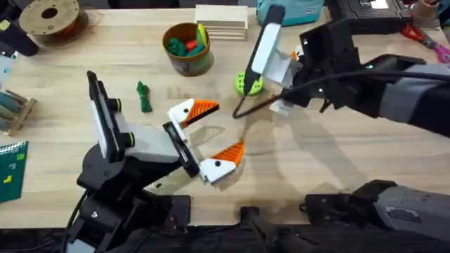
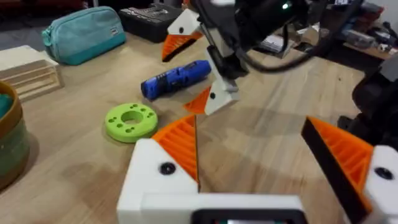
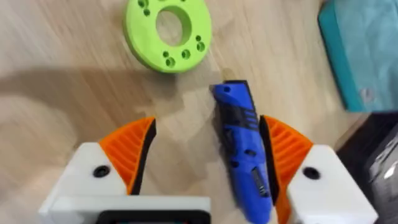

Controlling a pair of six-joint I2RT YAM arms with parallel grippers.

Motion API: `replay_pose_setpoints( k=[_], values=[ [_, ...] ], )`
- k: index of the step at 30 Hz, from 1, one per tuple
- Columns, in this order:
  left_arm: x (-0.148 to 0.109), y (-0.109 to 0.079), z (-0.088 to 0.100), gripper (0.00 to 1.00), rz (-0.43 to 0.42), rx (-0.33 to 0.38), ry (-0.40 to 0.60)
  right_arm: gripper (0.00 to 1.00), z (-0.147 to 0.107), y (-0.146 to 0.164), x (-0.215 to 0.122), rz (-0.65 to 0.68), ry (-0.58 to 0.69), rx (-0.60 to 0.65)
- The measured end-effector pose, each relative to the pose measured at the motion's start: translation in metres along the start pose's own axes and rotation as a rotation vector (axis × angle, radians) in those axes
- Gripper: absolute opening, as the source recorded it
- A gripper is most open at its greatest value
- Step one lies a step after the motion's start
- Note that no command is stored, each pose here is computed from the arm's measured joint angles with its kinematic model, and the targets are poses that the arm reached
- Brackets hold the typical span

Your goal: Pick up the gripper from the table and insert it into the empty holder that is missing its gripper. Then pick up a screw, insert it into the mounting hole, and use the screwdriver to tighten it. Finally, clean up the table by picking up the vegetable and placing it into the bucket.

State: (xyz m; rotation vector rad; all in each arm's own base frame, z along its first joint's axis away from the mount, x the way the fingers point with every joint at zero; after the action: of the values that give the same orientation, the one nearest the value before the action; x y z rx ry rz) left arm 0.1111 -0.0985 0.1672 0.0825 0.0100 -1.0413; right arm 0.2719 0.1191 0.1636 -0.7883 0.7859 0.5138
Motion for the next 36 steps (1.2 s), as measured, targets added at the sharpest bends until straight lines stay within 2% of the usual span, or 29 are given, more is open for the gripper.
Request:
replay_pose_setpoints(
  k=[4,9,12,17,20,24,27,31,36],
  values=[
    [0.000,0.004,0.000,0.986,0.050,-0.013,0.004,0.948,0.002,0.002,-0.011,0.002,-0.017,0.182],
    [-0.004,0.017,0.003,0.987,0.227,-0.180,0.028,0.949,0.005,-0.001,-0.019,-0.008,-0.048,0.329],
    [-0.013,0.022,0.020,0.987,0.336,-0.253,0.070,0.950,0.005,-0.001,-0.020,-0.008,-0.049,0.369],
    [-0.034,0.030,0.067,0.987,0.529,-0.350,0.239,0.949,0.005,-0.001,-0.020,-0.007,-0.050,0.401],
    [-0.039,0.039,0.088,0.987,0.634,-0.402,0.416,0.949,0.005,-0.001,-0.020,-0.007,-0.050,0.407],
    [-0.033,0.059,0.106,0.987,0.748,-0.445,0.642,0.949,0.005,-0.001,-0.020,-0.007,-0.050,0.409],
    [-0.021,0.082,0.122,0.987,0.808,-0.463,0.702,0.949,0.005,-0.001,-0.020,-0.007,-0.050,0.409],
    [-0.012,0.102,0.135,0.987,0.846,-0.488,0.723,0.950,0.005,-0.001,-0.020,-0.007,-0.050,0.409],
    [-0.025,0.115,0.133,0.987,0.925,-0.550,0.782,0.949,0.005,-0.001,-0.020,-0.007,-0.050,0.409]
  ],
)
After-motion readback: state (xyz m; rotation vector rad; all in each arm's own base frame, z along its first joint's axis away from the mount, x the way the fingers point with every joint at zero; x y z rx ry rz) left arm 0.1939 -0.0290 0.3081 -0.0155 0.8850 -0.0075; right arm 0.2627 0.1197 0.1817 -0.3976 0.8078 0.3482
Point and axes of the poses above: each hand's point on the last joint's axis, 136 mm out from that joint toward the fingers, its own x axis out along the fingers, its own y axis along the line the jaws close on, z = x × y, the point moved 9 cm from there along -x, back along the fingers, and after that the axes turned 13 degrees about x, right-handed, at the moved point
